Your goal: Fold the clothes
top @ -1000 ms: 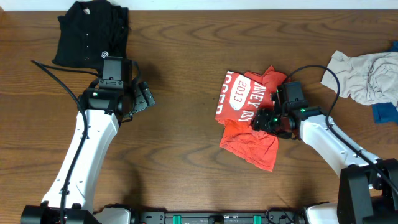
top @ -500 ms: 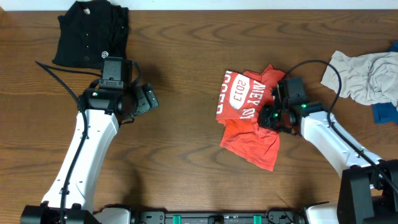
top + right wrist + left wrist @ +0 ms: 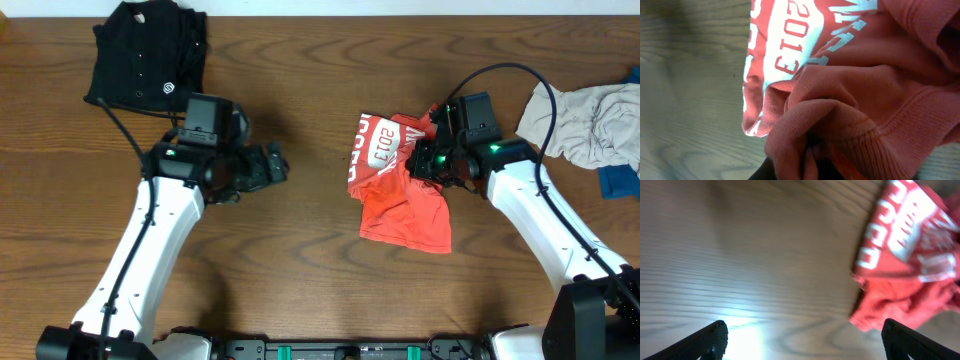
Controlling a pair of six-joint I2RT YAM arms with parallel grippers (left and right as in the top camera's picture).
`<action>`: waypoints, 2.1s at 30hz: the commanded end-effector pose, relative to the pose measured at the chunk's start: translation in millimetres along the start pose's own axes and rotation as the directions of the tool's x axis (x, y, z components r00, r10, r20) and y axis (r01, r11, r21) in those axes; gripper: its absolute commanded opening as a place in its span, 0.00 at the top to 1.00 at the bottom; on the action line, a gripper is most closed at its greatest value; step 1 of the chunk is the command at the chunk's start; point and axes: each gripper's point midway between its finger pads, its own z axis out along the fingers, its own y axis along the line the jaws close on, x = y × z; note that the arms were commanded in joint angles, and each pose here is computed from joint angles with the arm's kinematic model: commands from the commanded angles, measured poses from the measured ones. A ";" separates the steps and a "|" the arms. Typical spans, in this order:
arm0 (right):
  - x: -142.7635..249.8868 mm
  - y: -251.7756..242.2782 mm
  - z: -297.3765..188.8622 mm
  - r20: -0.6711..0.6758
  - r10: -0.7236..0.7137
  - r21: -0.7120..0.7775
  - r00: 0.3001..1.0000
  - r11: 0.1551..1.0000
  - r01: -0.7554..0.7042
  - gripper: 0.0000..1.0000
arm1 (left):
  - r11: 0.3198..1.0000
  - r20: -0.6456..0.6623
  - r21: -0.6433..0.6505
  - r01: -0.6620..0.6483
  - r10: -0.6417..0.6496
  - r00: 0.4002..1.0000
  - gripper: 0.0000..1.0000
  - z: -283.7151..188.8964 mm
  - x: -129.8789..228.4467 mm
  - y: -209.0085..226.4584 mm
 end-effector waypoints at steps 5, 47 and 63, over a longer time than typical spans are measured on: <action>-20.1 24.3 -19.1 0.068 -0.080 -0.050 0.994 0.995 0.083 0.91 | 0.980 -0.136 0.180 -0.086 0.111 0.984 0.02 6.8 40.1 -50.8; -63.1 100.9 -64.3 0.255 -0.323 -0.157 0.911 0.916 0.368 0.93 | 0.870 -0.175 0.370 -0.325 0.409 0.896 0.94 31.6 112.3 -145.6; -57.3 106.8 -71.9 0.220 -0.300 -0.191 0.928 0.920 0.343 0.95 | 0.877 -0.087 0.409 -0.254 0.314 0.945 0.94 128.9 81.5 -186.5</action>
